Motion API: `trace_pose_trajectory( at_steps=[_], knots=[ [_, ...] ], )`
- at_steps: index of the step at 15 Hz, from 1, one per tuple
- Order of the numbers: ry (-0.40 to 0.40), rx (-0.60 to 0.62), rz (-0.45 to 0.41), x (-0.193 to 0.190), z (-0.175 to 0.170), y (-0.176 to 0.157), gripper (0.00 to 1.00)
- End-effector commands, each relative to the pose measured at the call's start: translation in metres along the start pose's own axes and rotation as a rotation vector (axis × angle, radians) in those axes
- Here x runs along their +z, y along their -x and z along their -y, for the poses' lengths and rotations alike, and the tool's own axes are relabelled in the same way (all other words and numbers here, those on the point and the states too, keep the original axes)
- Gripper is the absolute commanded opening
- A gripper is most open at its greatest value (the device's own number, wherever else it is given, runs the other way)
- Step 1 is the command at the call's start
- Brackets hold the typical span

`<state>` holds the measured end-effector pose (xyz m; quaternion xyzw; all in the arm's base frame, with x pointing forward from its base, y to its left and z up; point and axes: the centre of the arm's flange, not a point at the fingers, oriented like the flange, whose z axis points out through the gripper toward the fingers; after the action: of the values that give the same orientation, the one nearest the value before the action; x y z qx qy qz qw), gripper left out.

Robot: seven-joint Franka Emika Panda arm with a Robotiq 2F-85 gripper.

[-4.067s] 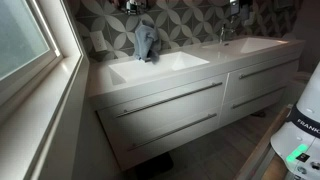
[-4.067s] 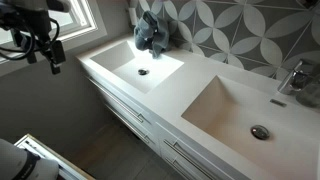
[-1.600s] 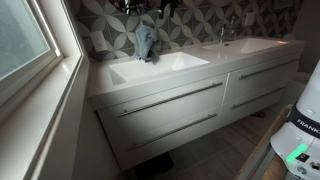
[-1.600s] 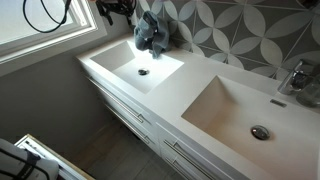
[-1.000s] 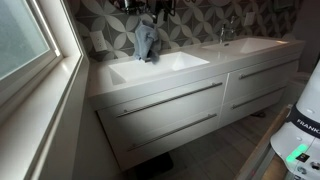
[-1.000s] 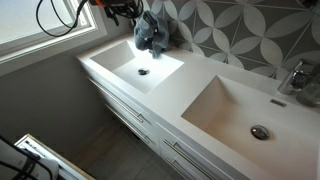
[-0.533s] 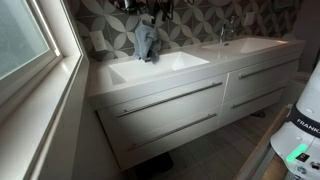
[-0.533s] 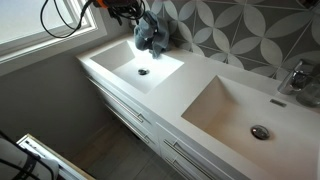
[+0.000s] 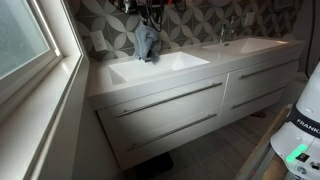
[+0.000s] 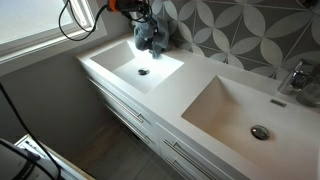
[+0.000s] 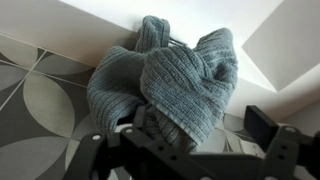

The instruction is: Take the towel off of the faucet

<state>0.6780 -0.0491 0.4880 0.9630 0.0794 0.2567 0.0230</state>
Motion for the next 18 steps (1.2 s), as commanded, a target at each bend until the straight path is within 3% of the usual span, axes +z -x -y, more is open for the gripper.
trace_pose_trajectory(
  at_steps=[1,8,9,10,18],
  knots=[
    [-0.011,0.035,-0.073,0.022,0.002,-0.024,1.0],
    [0.02,0.051,-0.154,0.057,0.006,-0.034,1.0],
    [0.024,0.053,-0.161,0.06,0.006,-0.034,0.75],
    [0.027,0.055,-0.171,0.063,0.006,-0.034,0.74],
    [0.034,0.057,-0.187,0.056,0.006,-0.038,0.17]
  ],
)
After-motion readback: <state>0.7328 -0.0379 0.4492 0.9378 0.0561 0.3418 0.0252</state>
